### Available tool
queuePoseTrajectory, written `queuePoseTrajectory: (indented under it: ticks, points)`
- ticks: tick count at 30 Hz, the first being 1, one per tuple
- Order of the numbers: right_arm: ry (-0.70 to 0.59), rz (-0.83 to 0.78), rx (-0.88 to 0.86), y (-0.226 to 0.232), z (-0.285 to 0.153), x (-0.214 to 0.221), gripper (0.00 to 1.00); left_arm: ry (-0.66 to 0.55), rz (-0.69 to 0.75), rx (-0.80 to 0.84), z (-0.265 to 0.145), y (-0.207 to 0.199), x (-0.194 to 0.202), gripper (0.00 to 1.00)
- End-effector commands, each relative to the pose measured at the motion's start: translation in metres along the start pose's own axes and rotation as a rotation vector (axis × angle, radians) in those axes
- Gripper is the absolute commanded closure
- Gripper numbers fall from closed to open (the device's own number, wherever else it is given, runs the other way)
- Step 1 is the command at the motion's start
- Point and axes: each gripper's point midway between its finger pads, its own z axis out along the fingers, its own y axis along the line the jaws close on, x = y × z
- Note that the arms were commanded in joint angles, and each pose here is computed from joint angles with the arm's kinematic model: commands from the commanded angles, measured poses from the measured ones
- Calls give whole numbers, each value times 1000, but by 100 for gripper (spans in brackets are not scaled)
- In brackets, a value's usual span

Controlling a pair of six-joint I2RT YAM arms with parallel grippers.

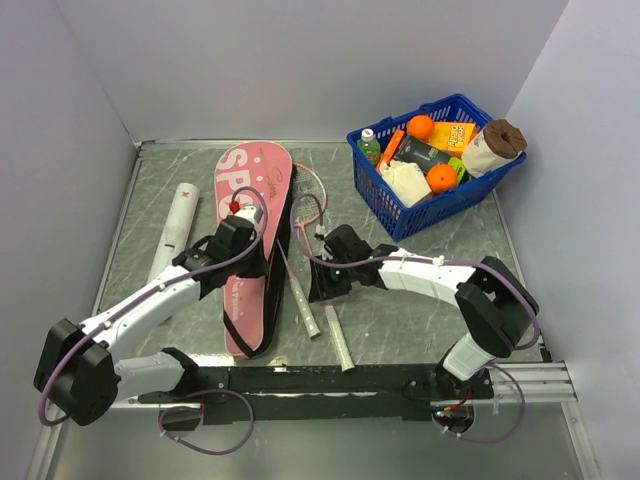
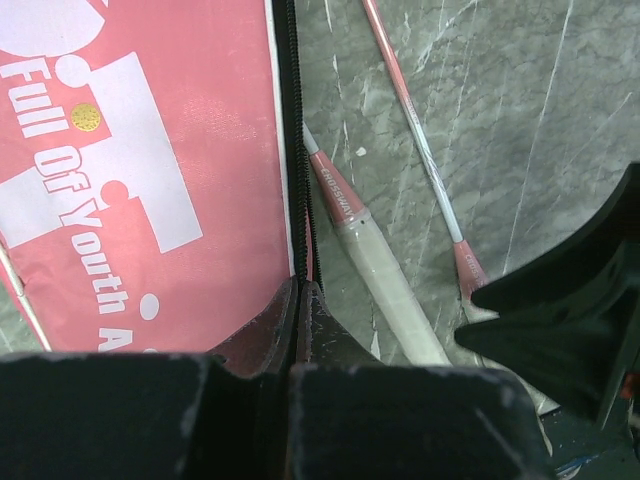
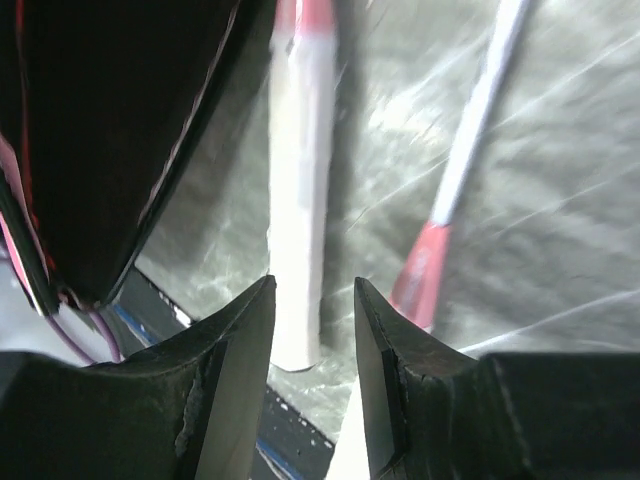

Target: Pack up the badminton gear

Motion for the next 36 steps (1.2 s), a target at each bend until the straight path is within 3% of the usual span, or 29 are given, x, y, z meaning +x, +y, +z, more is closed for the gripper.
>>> queuePoseTrajectory:
  ticks: [1,26,29,36]
  points:
    - [-29,-28,-62,21,-4,1,55,-81,-33,35,1,-11,-16,99]
    - [55,-23,-23,17,39,36,53,-67,-38,49,12,-12,4,99]
    - [50,-6,-24,15,42,38,56,-71,-38,51,11,-12,4,99]
    - [26,2,-76,33,37,25,83,-52,-39,67,14,-16,12,99]
